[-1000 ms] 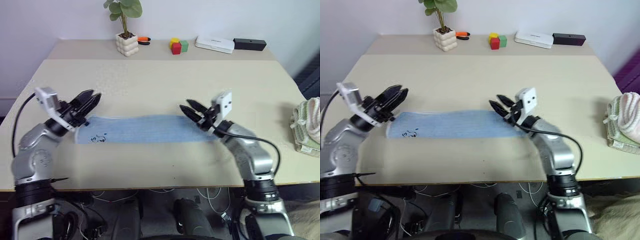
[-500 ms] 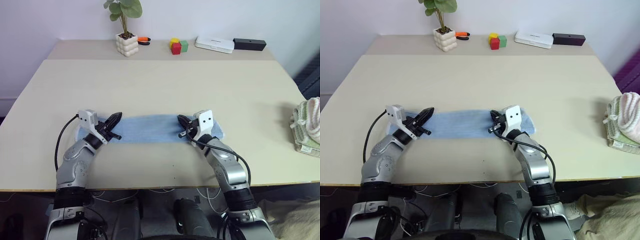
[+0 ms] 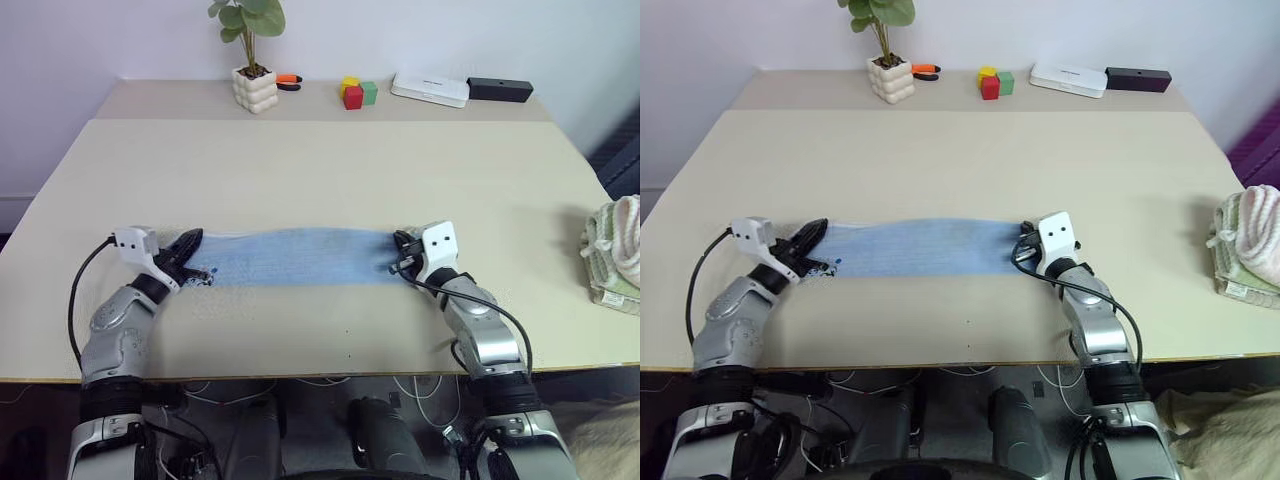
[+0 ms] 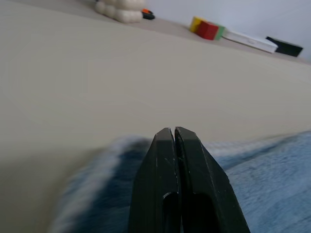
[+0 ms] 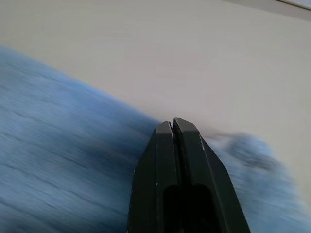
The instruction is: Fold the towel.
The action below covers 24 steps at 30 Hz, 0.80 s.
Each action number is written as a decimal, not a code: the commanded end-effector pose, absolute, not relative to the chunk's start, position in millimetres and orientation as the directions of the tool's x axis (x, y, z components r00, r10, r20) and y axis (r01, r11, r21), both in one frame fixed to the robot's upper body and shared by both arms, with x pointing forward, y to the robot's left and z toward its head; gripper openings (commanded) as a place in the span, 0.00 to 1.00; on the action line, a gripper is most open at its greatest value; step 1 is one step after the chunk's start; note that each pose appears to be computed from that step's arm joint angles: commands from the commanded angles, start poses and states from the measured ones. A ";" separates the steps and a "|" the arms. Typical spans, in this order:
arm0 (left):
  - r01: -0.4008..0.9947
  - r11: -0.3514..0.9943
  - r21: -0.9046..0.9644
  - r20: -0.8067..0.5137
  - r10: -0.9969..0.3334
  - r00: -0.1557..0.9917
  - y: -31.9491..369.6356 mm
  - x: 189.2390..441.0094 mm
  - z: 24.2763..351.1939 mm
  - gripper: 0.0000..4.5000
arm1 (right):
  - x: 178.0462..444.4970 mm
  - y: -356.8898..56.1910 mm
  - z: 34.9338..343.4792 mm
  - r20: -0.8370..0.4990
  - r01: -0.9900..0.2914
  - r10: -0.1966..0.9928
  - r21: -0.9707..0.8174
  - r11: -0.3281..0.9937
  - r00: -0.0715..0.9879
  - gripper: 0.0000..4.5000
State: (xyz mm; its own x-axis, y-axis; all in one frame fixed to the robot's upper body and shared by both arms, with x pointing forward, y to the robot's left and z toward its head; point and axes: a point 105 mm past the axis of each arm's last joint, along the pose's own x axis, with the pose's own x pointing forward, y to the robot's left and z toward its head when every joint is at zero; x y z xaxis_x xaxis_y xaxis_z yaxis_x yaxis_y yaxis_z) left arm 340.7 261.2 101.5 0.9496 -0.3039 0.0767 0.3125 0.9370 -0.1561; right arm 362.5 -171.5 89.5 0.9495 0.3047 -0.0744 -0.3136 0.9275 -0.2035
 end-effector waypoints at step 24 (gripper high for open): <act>0.599 0.796 -0.082 0.163 -0.583 0.796 259.6 323.8 169.4 0.99 | 312.0 -183.0 164.9 0.042 -0.609 0.633 -0.232 0.759 0.773 1.00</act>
